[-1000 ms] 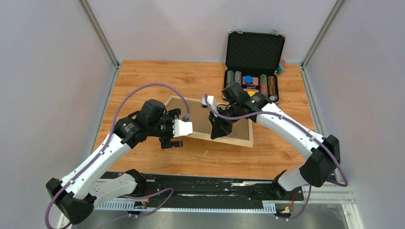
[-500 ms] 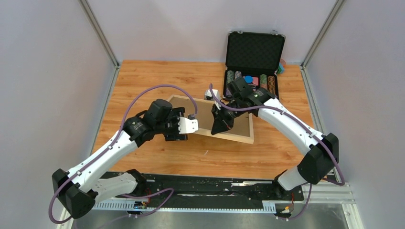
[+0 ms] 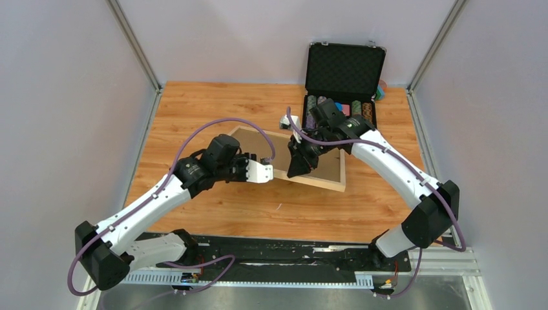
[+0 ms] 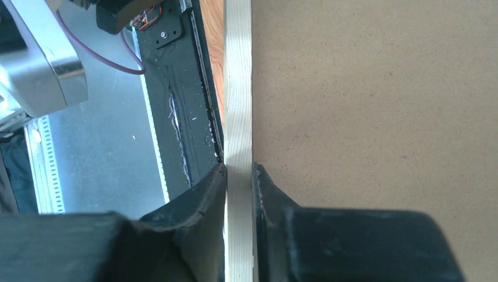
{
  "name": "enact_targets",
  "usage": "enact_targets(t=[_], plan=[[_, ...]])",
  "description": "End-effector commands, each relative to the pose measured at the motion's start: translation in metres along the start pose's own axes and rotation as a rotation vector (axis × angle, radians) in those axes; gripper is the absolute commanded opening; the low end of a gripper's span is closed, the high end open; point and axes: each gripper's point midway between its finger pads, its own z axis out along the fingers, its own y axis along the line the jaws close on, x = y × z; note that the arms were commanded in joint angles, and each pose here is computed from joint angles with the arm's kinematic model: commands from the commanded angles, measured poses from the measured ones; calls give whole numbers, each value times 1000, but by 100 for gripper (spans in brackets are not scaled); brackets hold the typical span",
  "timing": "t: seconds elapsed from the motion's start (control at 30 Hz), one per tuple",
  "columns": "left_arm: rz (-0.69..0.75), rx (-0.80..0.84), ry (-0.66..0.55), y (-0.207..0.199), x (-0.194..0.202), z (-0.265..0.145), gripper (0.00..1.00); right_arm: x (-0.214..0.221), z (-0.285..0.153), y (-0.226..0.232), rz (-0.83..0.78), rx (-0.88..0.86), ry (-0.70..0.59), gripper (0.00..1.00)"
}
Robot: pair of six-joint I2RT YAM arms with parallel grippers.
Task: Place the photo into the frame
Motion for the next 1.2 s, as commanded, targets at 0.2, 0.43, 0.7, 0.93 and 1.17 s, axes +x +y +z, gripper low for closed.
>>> enact_targets(t=[0.2, 0.43, 0.7, 0.93, 1.17], plan=[[-29, -96, -23, 28, -15, -14, 4, -50, -42, -7, -99, 172, -139, 56], [-61, -157, -34, 47, -26, -36, 0, -64, -73, -12, -110, 281, -206, 70], [-74, -206, -28, 65, -34, -60, 0, -67, -104, -29, -66, 395, -270, 72], [-135, -190, 30, 68, -30, -66, 0, -70, -129, -44, -1, 478, -332, 71], [-211, -223, 41, 77, -34, -81, 0, -73, -157, -55, 69, 525, -409, 71]])
